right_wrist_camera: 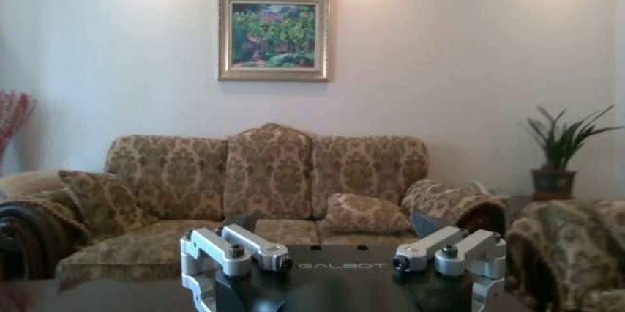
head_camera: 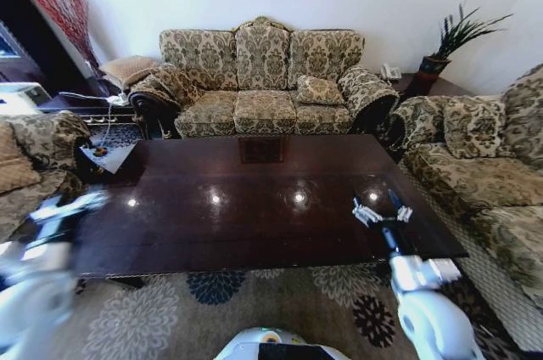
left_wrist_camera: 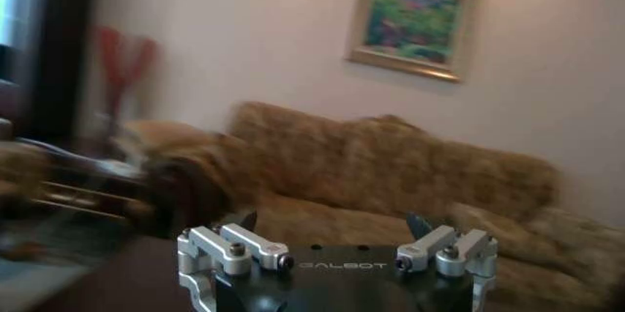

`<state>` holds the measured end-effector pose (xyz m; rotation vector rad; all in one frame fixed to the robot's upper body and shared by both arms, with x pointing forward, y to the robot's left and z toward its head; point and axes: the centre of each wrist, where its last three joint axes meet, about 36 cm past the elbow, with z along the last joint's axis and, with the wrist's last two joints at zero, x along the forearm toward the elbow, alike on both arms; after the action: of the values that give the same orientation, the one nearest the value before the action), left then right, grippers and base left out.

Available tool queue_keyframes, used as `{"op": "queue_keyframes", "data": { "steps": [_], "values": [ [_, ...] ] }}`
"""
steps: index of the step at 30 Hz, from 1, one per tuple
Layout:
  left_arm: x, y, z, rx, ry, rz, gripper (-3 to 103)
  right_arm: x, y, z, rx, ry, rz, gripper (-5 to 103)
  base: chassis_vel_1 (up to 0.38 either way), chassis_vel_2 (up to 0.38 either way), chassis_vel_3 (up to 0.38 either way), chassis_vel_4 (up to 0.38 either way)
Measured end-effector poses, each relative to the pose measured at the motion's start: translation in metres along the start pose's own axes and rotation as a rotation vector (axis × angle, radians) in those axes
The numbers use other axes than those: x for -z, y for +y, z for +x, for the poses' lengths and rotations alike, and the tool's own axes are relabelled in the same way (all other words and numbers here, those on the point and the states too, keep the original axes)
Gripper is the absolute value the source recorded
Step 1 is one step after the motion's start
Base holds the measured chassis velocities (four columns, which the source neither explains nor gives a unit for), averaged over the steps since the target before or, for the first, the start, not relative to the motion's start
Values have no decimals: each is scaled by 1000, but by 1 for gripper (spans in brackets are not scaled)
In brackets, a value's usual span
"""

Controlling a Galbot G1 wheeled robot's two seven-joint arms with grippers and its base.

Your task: Move to the front of the table and place the trash on the table into the trash bin.

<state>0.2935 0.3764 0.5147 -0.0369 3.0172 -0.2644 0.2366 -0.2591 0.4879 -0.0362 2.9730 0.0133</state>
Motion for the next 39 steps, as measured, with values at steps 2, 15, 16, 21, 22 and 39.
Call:
{"op": "queue_keyframes", "data": {
  "steps": [2,15,16,21,22,39],
  "values": [
    [-10,-21,-1,-71,27,-1,100,0,6,10,-10,-1,21,100,0,0,0,0],
    [-15,-25,-2,-79,41,-6,100,-2,9,13,-9,-5,32,100,0,0,0,0],
    [-15,-25,-2,-79,41,-6,100,-2,9,13,-9,-5,32,100,0,0,0,0],
    [-16,-23,-2,-72,41,-6,100,-3,8,13,-8,-4,31,100,0,0,0,0],
    [-16,-23,-2,-72,41,-6,100,-3,8,13,-8,-4,31,100,0,0,0,0],
    [-16,-21,-2,-64,42,-5,100,-4,8,12,-7,-4,28,100,48,46,51,50]
  ]
}}
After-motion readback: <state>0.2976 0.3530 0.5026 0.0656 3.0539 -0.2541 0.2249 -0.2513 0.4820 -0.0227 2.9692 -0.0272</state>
